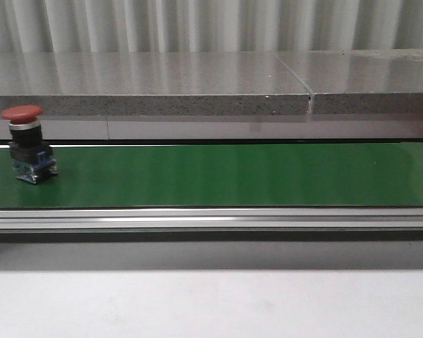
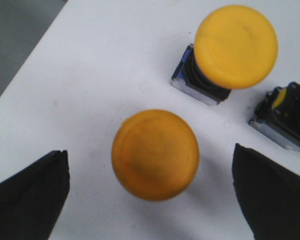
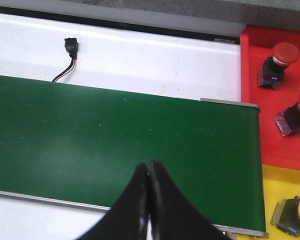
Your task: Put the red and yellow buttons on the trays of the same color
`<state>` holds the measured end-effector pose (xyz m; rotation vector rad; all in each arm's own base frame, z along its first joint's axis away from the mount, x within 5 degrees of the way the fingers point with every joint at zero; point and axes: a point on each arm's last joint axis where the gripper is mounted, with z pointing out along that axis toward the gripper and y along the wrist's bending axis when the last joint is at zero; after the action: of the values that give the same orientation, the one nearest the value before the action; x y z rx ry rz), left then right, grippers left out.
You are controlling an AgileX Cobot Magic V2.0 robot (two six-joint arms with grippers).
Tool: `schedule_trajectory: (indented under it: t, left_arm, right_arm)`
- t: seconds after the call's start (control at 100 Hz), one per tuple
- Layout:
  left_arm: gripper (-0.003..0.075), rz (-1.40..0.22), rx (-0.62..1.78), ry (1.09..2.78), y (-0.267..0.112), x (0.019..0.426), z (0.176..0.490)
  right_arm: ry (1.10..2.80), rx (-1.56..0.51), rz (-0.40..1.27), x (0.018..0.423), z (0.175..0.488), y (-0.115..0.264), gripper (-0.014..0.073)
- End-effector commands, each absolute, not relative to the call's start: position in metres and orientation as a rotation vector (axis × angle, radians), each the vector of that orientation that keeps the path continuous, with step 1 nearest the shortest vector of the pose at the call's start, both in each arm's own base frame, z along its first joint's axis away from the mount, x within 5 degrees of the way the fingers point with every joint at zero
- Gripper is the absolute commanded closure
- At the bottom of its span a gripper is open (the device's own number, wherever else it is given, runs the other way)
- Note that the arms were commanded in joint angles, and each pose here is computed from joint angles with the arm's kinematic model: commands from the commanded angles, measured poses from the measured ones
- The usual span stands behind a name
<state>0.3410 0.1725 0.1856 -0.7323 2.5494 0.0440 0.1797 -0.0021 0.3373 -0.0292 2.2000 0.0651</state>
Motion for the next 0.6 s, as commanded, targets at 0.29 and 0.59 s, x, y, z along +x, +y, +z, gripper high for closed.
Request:
schedule_trajectory:
  t: [0.29,0.59]
  left_arm:
    - [0.0143,0.089,-0.701,2.434,0.1847,0.3603,0.2066]
    - [0.057,0.086,-0.697,2.449,0.184,0.3595,0.2139]
  right_arm:
    - [2.105,-0.032,0.048,0.1793,0.3522,-0.0026,0.0663]
    - [2.105,-0.032,0.048,0.1793,0.3522,-0.0026,0.0663]
